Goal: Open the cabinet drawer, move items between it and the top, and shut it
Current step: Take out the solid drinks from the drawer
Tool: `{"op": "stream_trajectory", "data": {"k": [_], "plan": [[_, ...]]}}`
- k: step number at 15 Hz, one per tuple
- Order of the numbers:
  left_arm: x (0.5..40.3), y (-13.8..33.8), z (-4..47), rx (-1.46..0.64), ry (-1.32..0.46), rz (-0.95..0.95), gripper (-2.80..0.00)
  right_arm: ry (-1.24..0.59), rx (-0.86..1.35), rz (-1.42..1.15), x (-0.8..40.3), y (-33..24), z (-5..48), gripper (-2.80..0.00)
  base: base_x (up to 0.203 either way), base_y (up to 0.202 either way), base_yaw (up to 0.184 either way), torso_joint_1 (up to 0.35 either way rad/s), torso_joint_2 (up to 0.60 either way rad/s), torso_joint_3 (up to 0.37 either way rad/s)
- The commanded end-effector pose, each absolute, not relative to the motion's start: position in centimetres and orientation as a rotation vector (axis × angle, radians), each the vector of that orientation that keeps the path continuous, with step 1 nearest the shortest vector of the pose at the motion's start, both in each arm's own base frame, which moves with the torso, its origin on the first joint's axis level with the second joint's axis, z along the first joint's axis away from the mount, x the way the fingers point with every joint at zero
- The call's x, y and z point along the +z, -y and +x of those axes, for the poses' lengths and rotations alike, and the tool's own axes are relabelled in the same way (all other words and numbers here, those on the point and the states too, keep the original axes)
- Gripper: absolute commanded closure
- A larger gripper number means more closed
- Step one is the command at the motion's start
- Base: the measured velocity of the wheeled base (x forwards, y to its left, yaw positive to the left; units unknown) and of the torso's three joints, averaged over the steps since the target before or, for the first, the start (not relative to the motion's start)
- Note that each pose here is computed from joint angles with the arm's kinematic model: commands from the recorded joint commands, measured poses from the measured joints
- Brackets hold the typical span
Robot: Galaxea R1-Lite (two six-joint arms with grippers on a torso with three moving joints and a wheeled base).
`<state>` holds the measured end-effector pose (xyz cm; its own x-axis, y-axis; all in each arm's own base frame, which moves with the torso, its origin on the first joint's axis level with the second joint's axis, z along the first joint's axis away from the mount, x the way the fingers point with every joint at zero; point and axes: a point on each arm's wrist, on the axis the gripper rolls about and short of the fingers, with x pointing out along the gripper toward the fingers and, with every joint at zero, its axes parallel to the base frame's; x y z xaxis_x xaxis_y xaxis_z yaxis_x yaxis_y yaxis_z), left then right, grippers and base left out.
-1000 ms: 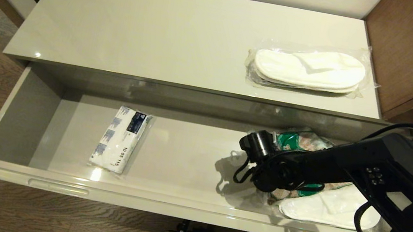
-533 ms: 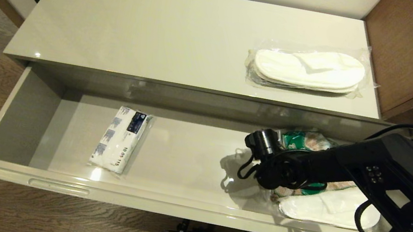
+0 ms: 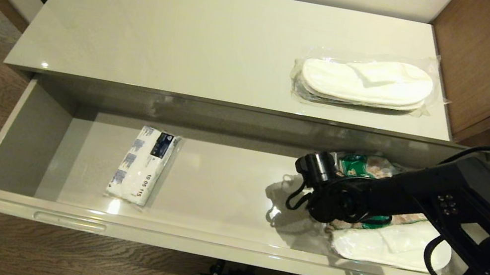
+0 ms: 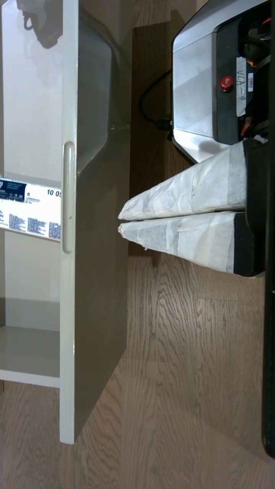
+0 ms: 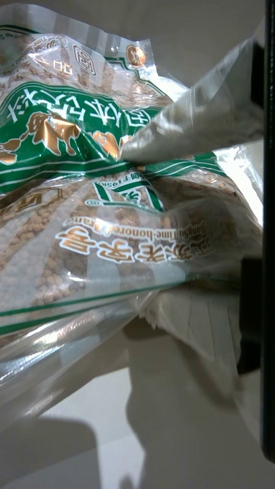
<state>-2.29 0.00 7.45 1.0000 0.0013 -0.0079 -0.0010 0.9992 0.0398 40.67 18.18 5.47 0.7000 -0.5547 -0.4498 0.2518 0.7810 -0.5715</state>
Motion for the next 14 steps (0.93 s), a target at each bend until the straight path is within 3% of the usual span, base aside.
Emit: {"op": "stream_trajectory", "data": {"k": [1, 5, 14], "plan": [[7.5, 0.0, -2.3, 0.001, -0.009, 0.04, 0.0, -0.63, -0.471, -0.482, 6.9, -18.1, 40.4, 0.0, 0.0, 0.0, 0.0, 0.0, 0.0, 0.0], [7.5, 0.0, -2.3, 0.001, -0.009, 0.04, 0.0, -0.614, -0.437, -0.436, 12.7, -17.2, 38.5, 0.0, 0.0, 0.0, 0.0, 0.0, 0.0, 0.0], [7.5, 0.0, -2.3, 0.001, -0.009, 0.04, 0.0, -0.645, -0.342, -0.376, 20.1, -15.7, 33.2, 0.0, 0.0, 0.0, 0.0, 0.0, 0.0, 0.0]]}}
